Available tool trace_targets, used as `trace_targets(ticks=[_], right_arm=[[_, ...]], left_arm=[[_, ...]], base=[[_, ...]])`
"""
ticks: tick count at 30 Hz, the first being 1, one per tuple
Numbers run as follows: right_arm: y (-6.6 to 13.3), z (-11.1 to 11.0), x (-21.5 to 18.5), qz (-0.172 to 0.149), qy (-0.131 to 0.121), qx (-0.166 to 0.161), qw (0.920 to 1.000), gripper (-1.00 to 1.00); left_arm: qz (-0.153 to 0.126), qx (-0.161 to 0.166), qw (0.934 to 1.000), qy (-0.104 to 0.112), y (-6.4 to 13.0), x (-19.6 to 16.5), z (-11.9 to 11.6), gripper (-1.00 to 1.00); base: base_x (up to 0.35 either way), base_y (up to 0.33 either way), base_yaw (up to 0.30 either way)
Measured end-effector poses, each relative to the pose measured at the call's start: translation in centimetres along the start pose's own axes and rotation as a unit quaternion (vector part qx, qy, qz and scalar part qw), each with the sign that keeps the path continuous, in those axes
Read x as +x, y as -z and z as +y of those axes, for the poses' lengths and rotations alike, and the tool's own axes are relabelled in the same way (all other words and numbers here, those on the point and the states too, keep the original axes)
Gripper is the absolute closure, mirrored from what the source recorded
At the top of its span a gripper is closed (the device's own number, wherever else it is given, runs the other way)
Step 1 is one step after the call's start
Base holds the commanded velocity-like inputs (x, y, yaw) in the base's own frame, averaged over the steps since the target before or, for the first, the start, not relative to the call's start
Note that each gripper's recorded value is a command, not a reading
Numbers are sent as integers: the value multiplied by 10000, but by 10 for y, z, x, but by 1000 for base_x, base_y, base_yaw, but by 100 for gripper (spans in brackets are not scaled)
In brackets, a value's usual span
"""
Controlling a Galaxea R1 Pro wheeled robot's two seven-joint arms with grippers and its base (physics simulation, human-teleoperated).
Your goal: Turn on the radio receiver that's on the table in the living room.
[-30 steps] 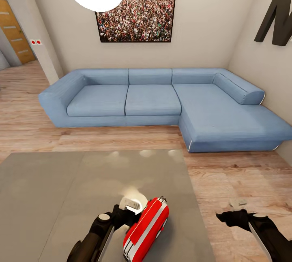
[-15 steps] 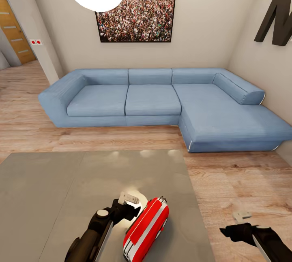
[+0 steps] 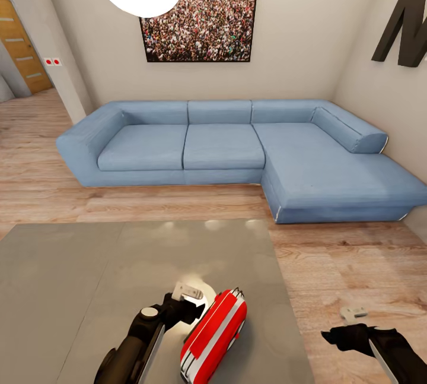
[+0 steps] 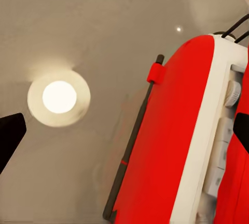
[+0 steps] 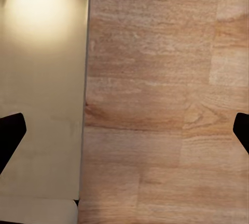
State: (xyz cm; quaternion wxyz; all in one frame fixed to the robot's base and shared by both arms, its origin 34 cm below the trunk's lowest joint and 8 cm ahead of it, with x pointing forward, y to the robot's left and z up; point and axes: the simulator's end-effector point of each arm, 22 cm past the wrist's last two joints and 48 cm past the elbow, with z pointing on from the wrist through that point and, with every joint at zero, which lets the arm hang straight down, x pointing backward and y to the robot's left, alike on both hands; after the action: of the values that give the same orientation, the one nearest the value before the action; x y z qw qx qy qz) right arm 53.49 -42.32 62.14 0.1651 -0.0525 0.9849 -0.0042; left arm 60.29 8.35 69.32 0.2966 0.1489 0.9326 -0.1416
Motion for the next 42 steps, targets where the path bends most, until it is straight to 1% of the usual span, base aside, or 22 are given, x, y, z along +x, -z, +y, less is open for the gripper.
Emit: trace_targets(ticks=[1,2,4,10,16,19,24,42], right_arm=[[1,0,-1,0,1,1,10000,-100],[15,4,-36,-224,71,21,9997,-100],[21,5,-50,-326,108,30,9994,-100],[28,7,-64,-441,122,26,9990,-100],[40,12,-89,-697,179,10,9974,-100],[43,16,-92,-708,177,-62,9973,-100],[45,28,-94,-711,207,-319,9967,-100],[45,30,-93,-695,226,-353,9967,-100]], left_arm=[[14,-4,10000,3,0,1,0,-100],[29,-8,10000,5,0,1,0,-100],[40,-9,10000,8,0,2,0,-100],[53,-11,10000,14,0,2,1,-100],[54,-14,10000,17,0,3,1,-100],[52,-14,10000,21,0,2,1,-100],[43,-49,10000,-7,1,3,6,-100],[22,-76,10000,33,2,1,9,-100]], base=[[0,0,0],[0,0,0],[0,0,0],[0,0,0],[0,0,0],[0,0,0],[0,0,0],[0,2,0]])
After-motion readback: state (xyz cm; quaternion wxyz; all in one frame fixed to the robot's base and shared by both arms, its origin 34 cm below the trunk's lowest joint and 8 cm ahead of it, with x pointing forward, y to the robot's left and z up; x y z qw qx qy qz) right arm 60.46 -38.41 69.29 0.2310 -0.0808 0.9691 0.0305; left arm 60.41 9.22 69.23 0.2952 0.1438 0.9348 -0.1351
